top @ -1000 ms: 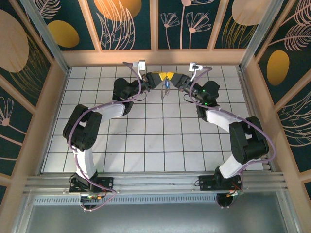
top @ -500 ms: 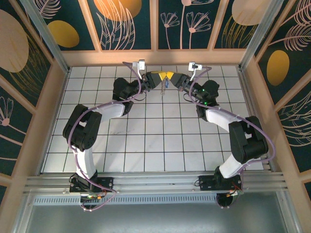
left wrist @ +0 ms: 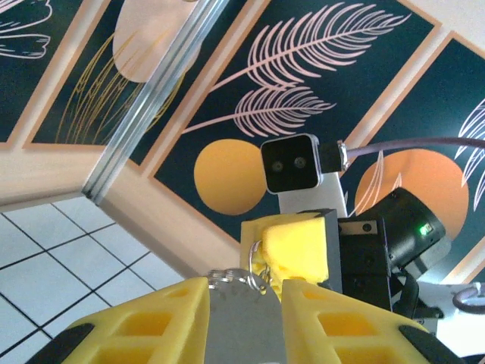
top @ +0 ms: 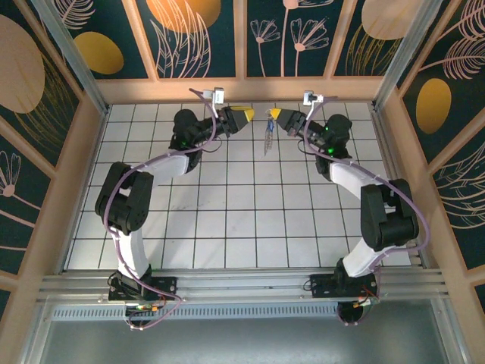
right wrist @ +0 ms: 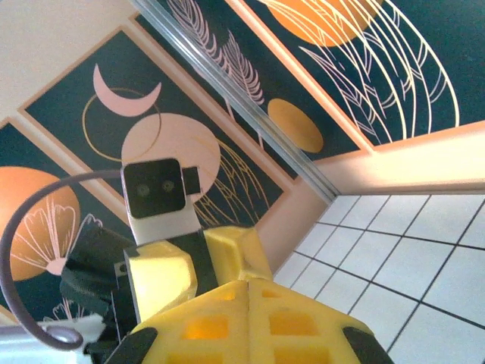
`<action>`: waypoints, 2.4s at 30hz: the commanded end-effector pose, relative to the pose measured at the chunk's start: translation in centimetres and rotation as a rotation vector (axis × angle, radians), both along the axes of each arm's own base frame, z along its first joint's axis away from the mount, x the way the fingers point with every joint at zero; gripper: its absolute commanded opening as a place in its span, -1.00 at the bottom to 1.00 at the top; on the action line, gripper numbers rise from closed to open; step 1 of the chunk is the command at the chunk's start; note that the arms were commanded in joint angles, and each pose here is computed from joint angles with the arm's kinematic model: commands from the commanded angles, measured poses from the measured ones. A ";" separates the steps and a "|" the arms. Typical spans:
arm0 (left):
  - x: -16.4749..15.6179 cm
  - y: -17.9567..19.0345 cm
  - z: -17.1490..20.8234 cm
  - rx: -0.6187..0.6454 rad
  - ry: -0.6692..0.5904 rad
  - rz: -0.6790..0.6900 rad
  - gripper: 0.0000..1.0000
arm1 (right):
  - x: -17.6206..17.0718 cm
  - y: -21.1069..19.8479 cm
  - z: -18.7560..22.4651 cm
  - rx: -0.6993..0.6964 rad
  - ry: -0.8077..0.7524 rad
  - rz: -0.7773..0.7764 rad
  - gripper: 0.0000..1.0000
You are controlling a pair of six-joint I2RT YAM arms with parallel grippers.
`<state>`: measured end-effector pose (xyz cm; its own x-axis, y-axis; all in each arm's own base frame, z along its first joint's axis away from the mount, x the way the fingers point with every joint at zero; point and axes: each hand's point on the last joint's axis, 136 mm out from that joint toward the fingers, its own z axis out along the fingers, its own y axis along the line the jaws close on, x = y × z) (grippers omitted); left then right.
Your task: Put the keys on the keyring
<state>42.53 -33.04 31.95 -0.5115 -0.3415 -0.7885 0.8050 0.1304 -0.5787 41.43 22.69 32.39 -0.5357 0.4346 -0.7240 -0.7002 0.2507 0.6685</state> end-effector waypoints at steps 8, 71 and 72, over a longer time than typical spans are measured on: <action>-1.1 -1.2 1.5 0.124 -0.122 -0.160 -0.33 | 0.2 1.4 0.4 -0.148 -0.078 0.167 -1.00; -0.7 -3.4 -1.0 0.147 -0.071 -0.302 -0.94 | 0.1 3.1 0.6 -0.131 -0.088 0.263 -1.00; -0.7 -3.4 -1.1 0.148 -0.069 -0.303 -0.94 | 0.1 3.1 0.6 -0.131 -0.088 0.262 -1.00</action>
